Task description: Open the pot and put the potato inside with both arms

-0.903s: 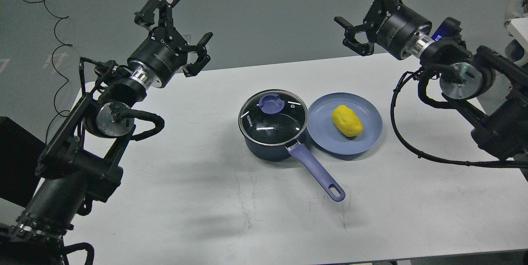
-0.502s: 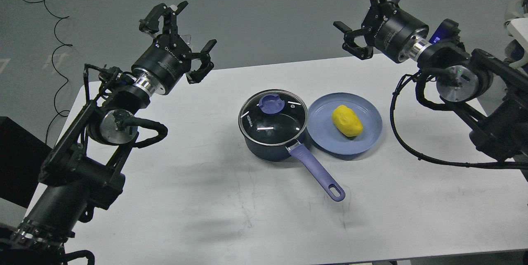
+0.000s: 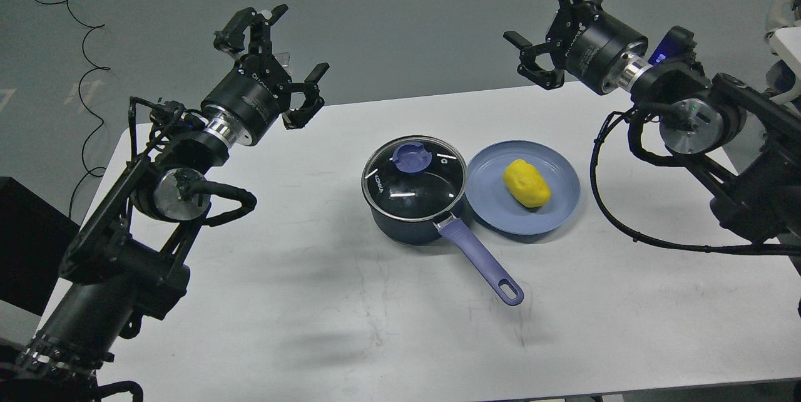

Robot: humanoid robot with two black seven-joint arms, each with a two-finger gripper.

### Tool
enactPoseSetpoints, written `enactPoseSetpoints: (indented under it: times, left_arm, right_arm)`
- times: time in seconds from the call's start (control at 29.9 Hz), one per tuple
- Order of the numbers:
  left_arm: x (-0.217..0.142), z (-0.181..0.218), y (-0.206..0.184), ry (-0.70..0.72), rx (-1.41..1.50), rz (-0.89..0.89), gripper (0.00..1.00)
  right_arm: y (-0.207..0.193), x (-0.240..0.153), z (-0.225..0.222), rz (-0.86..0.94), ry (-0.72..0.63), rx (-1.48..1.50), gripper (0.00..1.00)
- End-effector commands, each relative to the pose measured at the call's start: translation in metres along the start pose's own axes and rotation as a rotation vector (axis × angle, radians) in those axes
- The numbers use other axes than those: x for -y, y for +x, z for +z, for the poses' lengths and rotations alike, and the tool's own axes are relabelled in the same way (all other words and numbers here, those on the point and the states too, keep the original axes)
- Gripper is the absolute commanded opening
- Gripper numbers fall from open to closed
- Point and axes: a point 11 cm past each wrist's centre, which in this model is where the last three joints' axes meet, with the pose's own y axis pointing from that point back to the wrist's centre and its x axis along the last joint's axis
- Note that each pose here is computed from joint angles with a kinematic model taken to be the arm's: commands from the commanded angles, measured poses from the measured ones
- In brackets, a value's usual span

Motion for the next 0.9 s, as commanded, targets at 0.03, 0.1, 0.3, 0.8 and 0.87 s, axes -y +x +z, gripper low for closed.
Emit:
enactPoseSetpoints:
  times: [0.03, 0.1, 0.3, 0.8, 0.87]
  left_arm:
    - [-0.002, -0.002, 0.0, 0.001, -0.005, -0.004, 0.98]
    - [-0.004, -0.005, -0.002, 0.004, -0.01, -0.012, 0.98]
    - [-0.005, -0.01, -0.002, 0.008, -0.021, -0.01, 0.98]
    - [0.001, -0.014, -0.016, -0.059, 0.014, -0.036, 0.98]
    - [0.001, -0.013, -0.017, -0.07, 0.016, -0.037, 0.98]
  right_arm:
    - [0.0, 0.0, 0.0, -0.001, -0.001, -0.003, 1.0]
    - [0.0, 0.0, -0.001, -0.002, 0.002, -0.001, 1.0]
    - [0.001, -0.002, -0.002, -0.005, -0.005, -0.001, 1.0]
    - [0.003, -0.003, 0.002, 0.0, -0.008, 0.011, 1.0]
    - [0.003, -0.004, 0.004, 0.001, -0.01, 0.013, 1.0]
